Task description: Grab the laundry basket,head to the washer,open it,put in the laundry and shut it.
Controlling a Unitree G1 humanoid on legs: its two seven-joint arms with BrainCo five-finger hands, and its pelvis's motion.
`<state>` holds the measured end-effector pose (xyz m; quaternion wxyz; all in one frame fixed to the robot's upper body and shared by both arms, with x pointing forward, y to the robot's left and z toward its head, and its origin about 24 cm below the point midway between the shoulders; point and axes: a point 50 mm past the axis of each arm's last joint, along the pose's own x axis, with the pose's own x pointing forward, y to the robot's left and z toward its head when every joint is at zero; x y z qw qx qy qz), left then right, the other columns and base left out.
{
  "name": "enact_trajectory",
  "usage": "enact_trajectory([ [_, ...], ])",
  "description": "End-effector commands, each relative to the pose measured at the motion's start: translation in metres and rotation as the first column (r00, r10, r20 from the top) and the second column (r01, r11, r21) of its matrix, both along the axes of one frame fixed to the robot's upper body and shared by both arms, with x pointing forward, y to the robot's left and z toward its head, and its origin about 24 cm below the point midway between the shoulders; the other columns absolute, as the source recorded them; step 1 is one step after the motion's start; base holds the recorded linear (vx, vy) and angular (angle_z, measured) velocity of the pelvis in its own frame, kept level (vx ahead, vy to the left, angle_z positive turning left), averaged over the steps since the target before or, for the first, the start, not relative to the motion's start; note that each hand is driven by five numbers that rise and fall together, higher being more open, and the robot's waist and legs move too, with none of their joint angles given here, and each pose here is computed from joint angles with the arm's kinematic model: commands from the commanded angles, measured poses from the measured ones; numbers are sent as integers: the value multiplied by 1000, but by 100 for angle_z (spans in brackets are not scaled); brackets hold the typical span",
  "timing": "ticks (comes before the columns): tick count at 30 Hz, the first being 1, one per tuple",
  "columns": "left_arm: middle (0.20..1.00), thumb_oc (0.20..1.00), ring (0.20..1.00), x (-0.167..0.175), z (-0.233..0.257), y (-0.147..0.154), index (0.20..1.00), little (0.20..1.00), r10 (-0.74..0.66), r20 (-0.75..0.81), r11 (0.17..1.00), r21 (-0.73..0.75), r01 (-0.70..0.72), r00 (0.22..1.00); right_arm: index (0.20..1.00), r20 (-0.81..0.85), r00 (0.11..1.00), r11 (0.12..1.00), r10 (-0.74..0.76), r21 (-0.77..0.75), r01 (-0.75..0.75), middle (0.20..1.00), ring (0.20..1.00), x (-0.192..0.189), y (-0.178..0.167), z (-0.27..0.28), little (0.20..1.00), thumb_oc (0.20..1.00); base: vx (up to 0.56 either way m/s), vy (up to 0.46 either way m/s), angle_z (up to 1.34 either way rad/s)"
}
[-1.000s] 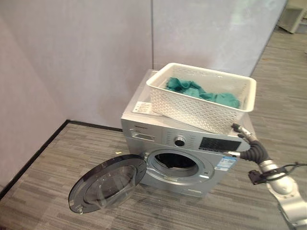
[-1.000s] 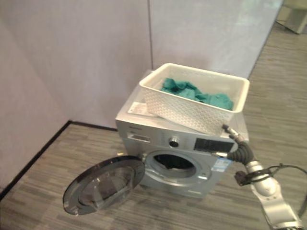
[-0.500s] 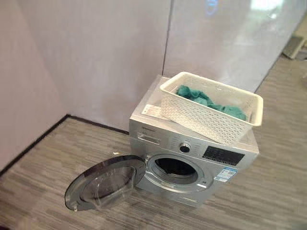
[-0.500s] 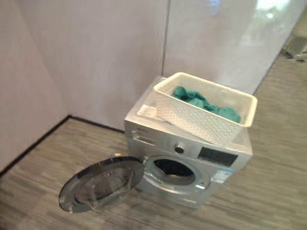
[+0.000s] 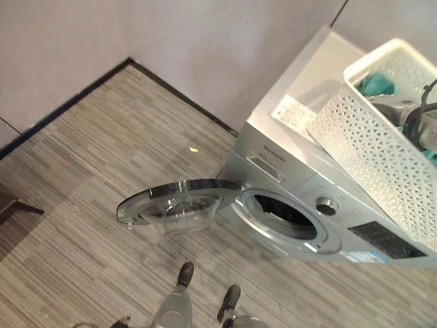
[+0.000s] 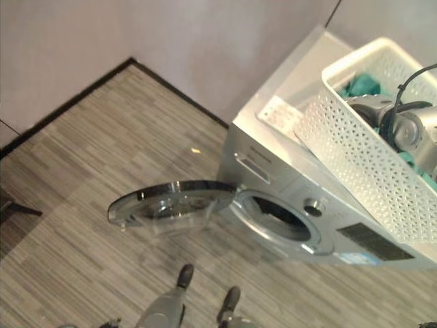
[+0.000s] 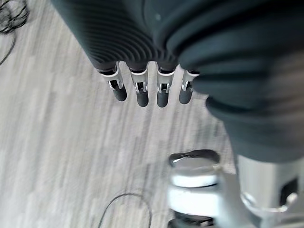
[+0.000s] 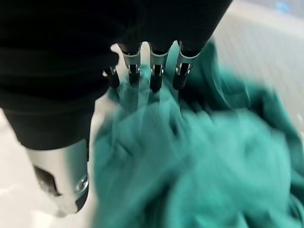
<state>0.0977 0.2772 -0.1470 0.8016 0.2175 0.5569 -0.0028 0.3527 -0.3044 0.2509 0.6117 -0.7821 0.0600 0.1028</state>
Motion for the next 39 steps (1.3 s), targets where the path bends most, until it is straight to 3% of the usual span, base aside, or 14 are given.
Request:
enact_trajectory([
  [1, 1000, 1000, 1000, -18, -3, 1, 1000, 1000, 24, -37, 1000, -6, -25, 999, 1000, -59, 993, 994, -104, -50, 101, 1000, 1000, -14, -21, 17, 1000, 1000, 24, -4, -19],
  [10, 1000, 1000, 1000, -8, -4, -6, 1000, 1000, -3, -28, 1000, -20, 3, 1000, 1000, 12, 986, 952, -168, -258, 165, 1000, 1000, -18, -32, 45, 1000, 1000, 43, -4, -6],
  [13, 1000, 1000, 1000, -1, -3, -8, 1000, 1000, -10, -14, 1000, -15, 9, 1000, 1000, 50, 990, 916, -133, -376, 142, 1000, 1000, -11, -20, 49, 1000, 1000, 2, -14, -15],
  [21, 1000, 1000, 1000, 0, -5, -11, 1000, 1000, 13, -22, 1000, -17, -13, 1000, 1000, 61, 997, 920, -42, -386, 62, 1000, 1000, 5, 9, 39, 1000, 1000, -43, -10, -21],
  [30, 1000, 1000, 1000, 1, -4, -8, 1000, 1000, 7, -29, 1000, -9, -8, 1000, 1000, -69, 991, 875, -116, -478, 69, 1000, 1000, 5, -7, -2, 1000, 1000, -38, -17, 0],
  [31, 1000, 1000, 1000, 3, -3, -8, 1000, 1000, 6, -28, 1000, -4, -6, 1000, 903, -63, 991, 872, -118, -483, 73, 903, 903, 6, -8, -3, 903, 903, 0, 0, 0],
  [32, 1000, 1000, 1000, 3, -3, -8, 1000, 1000, 6, -28, 1000, -4, -6, 1000, 736, -63, 991, 873, -118, -483, 73, 736, 736, 6, -8, -4, 736, 736, 0, 0, 0],
  [33, 1000, 1000, 1000, 2, -3, -7, 1000, 1000, 10, -30, 1000, -2, -10, 1000, 344, -55, 989, 870, -140, -484, 97, 344, 344, 6, -13, -6, 344, 344, 0, 0, 0],
  [34, 1000, 1000, 1000, 2, -3, -7, 1000, 1000, 8, -32, 1000, 3, -8, 999, 200, -54, 987, 863, -150, -494, 104, 200, 200, 6, -15, -8, 200, 200, 0, 0, 0],
  [39, 1000, 1000, 1000, 2, -3, -7, 1000, 1000, 25, -30, 1000, 12, -24, 999, 200, 50, 991, 897, -127, -421, 136, 200, 200, 11, -9, 4, 200, 200, -2, 4, -1],
])
